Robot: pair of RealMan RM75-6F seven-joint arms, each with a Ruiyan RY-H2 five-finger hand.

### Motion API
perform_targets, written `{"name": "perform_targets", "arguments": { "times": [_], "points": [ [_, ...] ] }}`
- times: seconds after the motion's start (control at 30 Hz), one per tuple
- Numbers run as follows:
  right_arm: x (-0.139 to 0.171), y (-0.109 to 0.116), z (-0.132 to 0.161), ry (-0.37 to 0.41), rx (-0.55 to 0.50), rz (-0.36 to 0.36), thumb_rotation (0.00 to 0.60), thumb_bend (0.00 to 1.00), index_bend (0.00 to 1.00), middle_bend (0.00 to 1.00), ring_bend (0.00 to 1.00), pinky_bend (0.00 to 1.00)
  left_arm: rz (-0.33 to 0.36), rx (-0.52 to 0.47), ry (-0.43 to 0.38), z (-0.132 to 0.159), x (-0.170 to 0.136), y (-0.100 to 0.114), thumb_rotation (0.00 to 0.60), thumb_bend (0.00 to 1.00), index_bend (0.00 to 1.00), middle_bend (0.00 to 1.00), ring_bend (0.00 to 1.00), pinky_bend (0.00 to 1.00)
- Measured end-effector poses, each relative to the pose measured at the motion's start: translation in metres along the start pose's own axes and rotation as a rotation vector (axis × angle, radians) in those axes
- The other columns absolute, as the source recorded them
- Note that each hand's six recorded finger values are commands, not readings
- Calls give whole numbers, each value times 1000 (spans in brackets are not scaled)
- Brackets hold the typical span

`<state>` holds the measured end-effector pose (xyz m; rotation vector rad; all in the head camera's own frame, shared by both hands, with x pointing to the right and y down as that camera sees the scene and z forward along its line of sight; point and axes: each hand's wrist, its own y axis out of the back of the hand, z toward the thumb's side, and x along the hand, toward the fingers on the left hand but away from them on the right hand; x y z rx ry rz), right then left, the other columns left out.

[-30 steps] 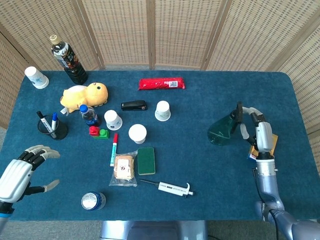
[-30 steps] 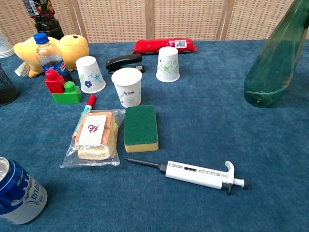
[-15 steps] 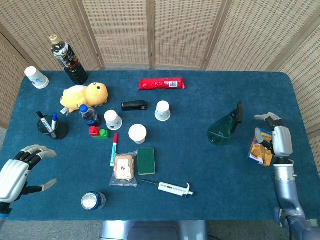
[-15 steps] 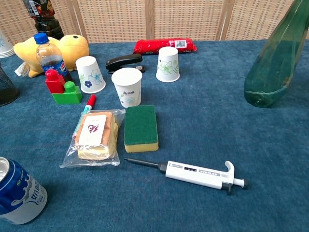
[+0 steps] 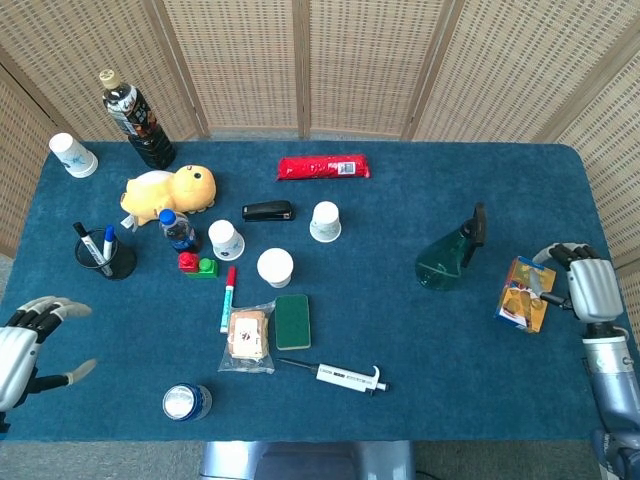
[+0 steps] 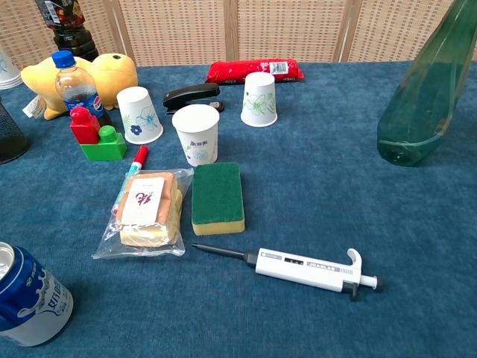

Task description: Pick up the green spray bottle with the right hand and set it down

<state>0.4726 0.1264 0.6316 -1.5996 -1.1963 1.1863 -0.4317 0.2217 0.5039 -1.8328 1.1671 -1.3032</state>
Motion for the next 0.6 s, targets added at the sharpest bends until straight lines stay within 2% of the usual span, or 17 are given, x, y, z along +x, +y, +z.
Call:
{"name": "perform_targets", "arguments": {
  "times": [0.33,0.5,0.6],
  "points": [
    [17,21,7,-66,113,85,347,480,494,494,314,321,2,18,110,-28,-20,-3,600,183,325,359,275,217],
    [30,40,8,-125,186,133,359,476,494,494,308,313,-1,22,123,-33,-23,-5,600,183,327,359,275,217],
    [39,46,4,-162,187,152,369,474,493,492,304,313,-7,20,120,-33,-22,-7,600,183,327,359,275,217]
  ]
}}
